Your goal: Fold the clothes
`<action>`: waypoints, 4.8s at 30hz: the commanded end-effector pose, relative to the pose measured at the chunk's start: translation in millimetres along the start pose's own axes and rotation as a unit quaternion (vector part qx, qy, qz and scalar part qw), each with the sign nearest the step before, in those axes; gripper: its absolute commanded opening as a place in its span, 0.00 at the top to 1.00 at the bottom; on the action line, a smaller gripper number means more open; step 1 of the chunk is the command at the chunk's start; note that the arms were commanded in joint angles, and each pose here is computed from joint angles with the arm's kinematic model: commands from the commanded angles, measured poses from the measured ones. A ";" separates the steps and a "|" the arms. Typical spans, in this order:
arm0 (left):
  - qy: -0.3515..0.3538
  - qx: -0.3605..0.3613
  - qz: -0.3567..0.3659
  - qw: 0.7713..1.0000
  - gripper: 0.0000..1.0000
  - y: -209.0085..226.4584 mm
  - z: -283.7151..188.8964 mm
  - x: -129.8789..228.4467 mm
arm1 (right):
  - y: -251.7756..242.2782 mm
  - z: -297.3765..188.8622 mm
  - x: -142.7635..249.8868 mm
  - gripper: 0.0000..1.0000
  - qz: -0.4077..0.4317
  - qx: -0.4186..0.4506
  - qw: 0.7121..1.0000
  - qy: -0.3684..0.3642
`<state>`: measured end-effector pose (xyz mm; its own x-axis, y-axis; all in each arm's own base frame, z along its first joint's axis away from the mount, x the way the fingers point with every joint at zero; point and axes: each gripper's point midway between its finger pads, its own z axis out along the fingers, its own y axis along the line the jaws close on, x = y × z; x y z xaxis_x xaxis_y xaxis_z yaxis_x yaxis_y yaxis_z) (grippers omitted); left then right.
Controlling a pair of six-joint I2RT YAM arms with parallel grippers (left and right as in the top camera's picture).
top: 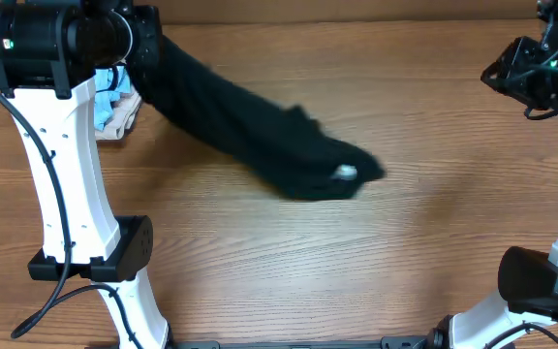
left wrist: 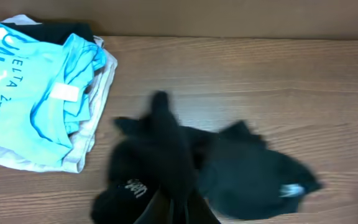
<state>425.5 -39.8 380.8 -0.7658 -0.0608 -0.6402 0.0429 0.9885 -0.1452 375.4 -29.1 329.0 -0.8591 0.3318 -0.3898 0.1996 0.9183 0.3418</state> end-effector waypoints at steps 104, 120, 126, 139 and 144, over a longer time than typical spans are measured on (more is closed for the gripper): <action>-0.027 0.006 0.009 1.000 0.96 -0.7 -20.8 -5.5 | 147.2 141.4 -2.6 0.96 -0.109 -0.160 0.981 -0.001; -0.258 -0.031 0.017 0.966 0.96 1.1 -193.2 -23.4 | 14.0 -135.3 -29.0 0.96 0.001 -0.060 0.972 -0.225; -0.329 -0.022 0.019 0.944 0.96 -6.5 -267.0 3.0 | 5.3 -238.1 26.6 0.96 0.019 -0.001 0.937 -0.349; -0.269 -0.028 0.015 0.963 0.96 -2.6 -262.1 44.1 | 27.5 -299.9 105.7 0.96 -0.002 0.070 0.891 -0.449; -0.171 -0.037 0.008 0.985 0.96 5.4 -194.3 37.4 | -4.8 -247.4 86.9 0.96 0.035 0.068 0.931 -0.358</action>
<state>229.3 -22.1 537.6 -0.3800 -0.0821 -0.9213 0.0733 0.9902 -0.1185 154.9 -20.9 539.0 -0.2117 0.3449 -0.9145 0.2387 0.9256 0.2938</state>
